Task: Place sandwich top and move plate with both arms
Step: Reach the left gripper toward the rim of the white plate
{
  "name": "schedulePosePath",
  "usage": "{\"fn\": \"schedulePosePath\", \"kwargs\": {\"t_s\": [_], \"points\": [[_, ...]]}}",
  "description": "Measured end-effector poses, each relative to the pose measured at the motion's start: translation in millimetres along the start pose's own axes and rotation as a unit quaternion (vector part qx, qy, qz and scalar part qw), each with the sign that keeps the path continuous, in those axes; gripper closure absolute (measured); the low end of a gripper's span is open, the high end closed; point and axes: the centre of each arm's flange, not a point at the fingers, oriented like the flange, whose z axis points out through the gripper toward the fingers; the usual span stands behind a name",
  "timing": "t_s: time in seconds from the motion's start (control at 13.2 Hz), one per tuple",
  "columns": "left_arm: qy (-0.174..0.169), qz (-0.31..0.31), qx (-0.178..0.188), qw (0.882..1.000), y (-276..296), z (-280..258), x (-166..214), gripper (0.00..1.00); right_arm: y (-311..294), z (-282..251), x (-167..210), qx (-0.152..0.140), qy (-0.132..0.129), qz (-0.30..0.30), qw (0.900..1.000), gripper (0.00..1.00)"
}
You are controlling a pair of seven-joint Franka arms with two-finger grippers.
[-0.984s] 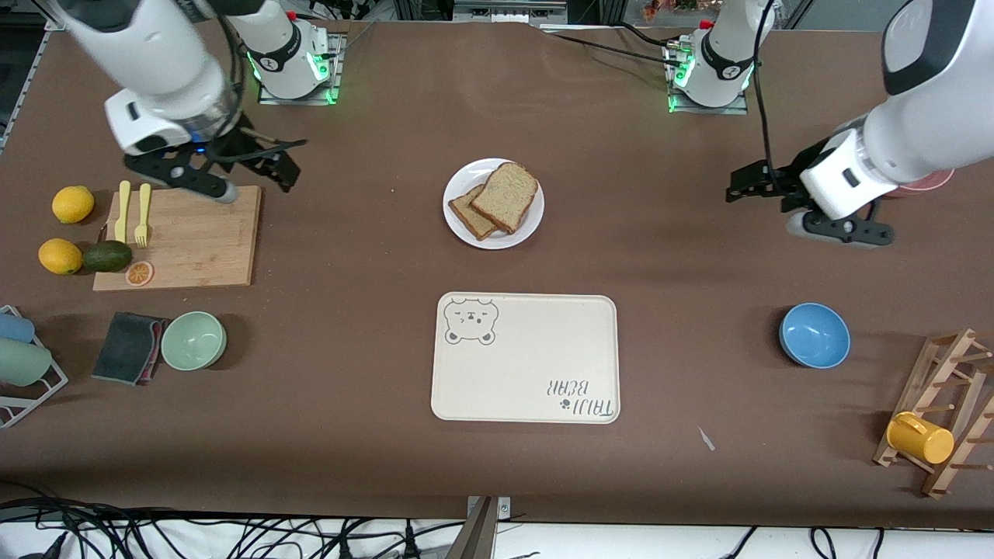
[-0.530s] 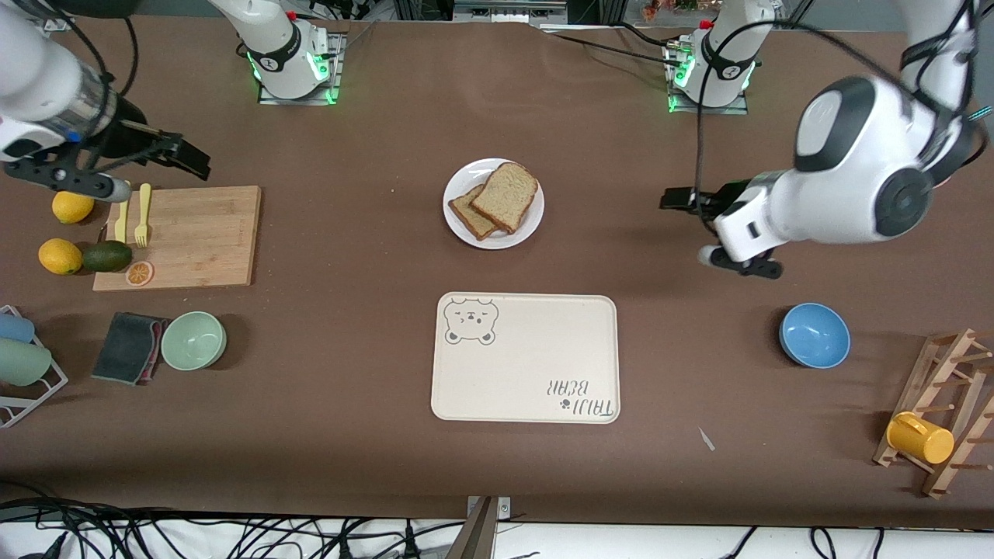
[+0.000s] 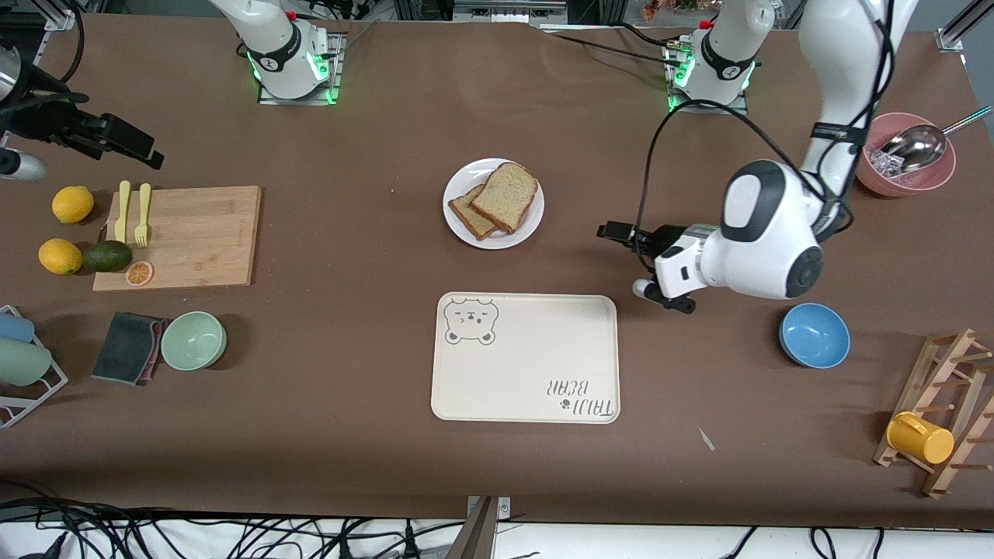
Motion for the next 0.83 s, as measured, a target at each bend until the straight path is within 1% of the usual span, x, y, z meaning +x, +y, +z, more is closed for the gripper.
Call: {"fn": "schedulePosePath", "kwargs": {"t_s": [0.15,0.23,0.3,0.53,0.61,0.76,0.83], "points": [[0.011,0.012,0.005,1.0,11,32,-2,0.01,0,0,3,-0.005,-0.002,0.0,1.0,0.0],[0.009,0.022,-0.001,1.0,13,47,-4,0.04,2,1,5,-0.014,-0.001,0.0,1.0,0.0],[0.009,0.031,-0.019,0.999,10,60,-5,0.05,2,2,6,-0.02,-0.001,0.0,1.0,0.0],[0.039,0.049,-0.075,0.995,-16,93,-5,0.07,-7,1,4,-0.037,0.002,-0.011,0.999,0.0],[0.042,0.058,-0.085,0.994,-25,106,-7,0.07,-9,0,3,-0.038,0.002,-0.013,0.999,0.0],[0.042,0.073,-0.085,0.993,-38,129,-10,0.09,-7,-1,3,-0.038,0.002,-0.011,0.999,0.0],[0.043,0.076,-0.079,0.993,-39,139,-10,0.18,-6,-1,4,-0.037,0.002,-0.01,0.999,0.0]]}}
